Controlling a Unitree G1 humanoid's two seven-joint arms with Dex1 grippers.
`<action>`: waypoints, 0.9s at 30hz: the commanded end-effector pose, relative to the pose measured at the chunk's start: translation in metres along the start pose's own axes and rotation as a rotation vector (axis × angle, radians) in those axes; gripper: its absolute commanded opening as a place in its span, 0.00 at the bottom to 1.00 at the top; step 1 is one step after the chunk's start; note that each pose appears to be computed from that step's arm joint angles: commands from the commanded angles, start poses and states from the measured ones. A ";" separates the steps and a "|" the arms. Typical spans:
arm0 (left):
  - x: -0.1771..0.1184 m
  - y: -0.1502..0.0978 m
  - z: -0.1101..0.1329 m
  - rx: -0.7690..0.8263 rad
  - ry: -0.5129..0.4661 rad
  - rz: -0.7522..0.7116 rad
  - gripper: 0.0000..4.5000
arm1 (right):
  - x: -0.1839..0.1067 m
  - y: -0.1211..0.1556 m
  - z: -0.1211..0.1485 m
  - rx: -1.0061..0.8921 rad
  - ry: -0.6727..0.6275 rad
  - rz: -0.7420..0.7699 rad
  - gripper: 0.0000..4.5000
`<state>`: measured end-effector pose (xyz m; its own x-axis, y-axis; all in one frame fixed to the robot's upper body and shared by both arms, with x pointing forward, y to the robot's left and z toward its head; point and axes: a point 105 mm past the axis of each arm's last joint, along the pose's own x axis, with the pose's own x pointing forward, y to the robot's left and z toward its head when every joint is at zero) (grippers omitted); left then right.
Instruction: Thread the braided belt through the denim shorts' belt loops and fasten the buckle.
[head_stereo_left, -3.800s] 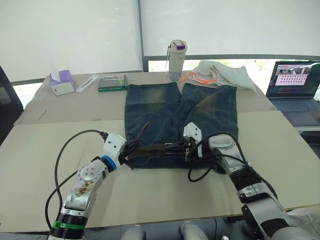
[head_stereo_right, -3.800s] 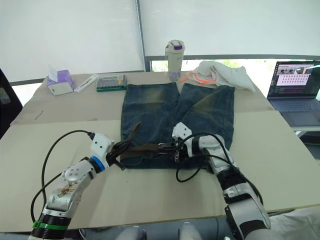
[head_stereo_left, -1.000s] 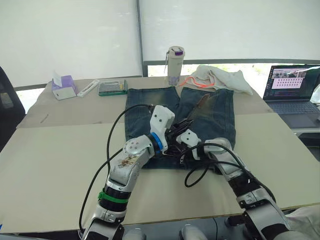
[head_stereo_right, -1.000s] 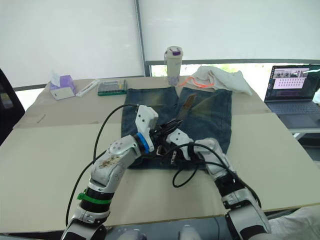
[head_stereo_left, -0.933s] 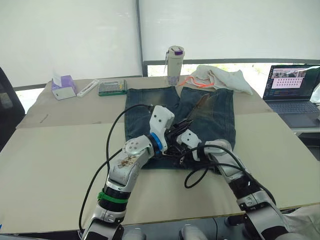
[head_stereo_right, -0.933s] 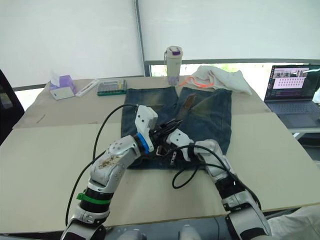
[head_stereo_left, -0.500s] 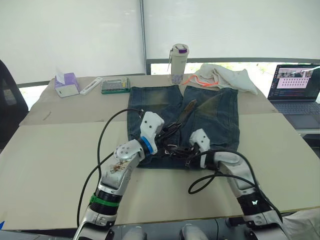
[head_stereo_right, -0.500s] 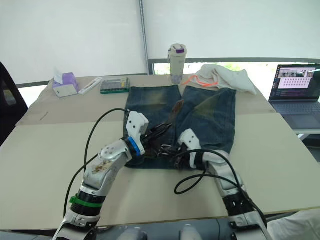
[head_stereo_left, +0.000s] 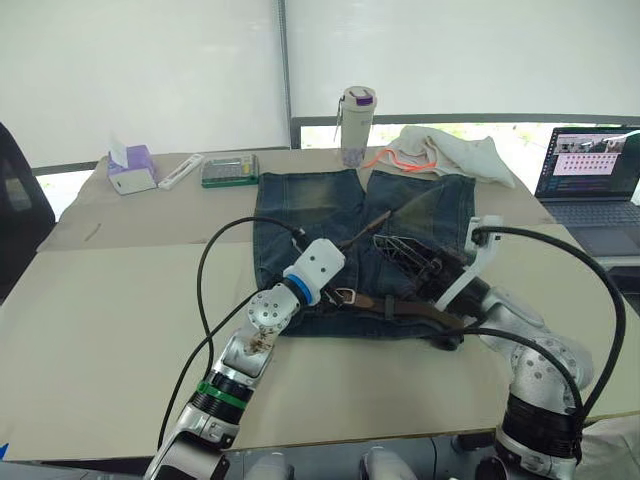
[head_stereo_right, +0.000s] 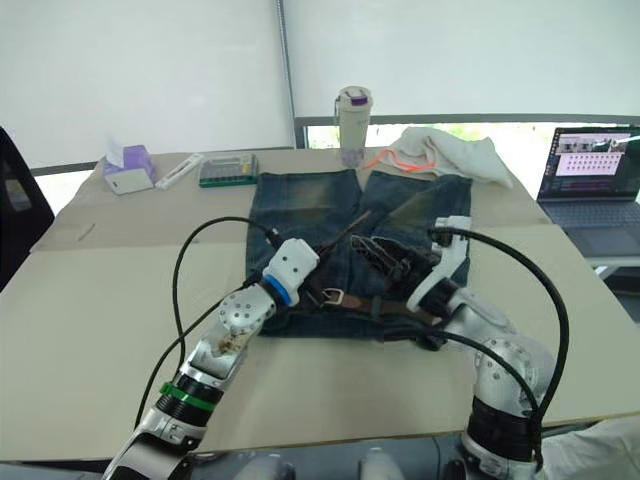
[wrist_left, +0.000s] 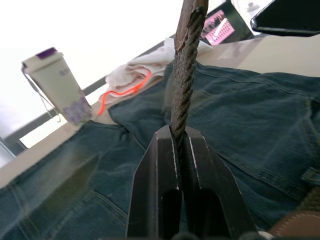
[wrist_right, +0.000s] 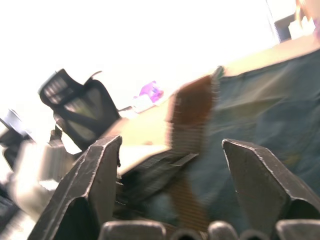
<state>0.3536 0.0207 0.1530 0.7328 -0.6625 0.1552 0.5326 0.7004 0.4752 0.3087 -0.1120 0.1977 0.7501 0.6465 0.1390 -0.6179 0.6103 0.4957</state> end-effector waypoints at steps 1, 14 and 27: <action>0.007 -0.004 0.018 0.088 -0.083 -0.011 0.00 | 0.008 0.008 0.009 0.038 -0.031 -0.046 0.81; 0.002 -0.021 0.015 0.026 -0.089 -0.114 0.16 | 0.010 -0.013 0.019 0.212 -0.102 -0.215 0.28; -0.069 -0.008 -0.006 -0.197 0.022 -0.357 0.99 | -0.022 -0.048 0.012 0.218 -0.012 -0.302 0.00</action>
<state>0.3096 0.0583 0.1224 0.5476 -0.8365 -0.0225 0.7792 0.4999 0.3780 0.3283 -0.1587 0.1718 0.9023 0.4237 -0.0796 -0.2610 0.6838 0.6814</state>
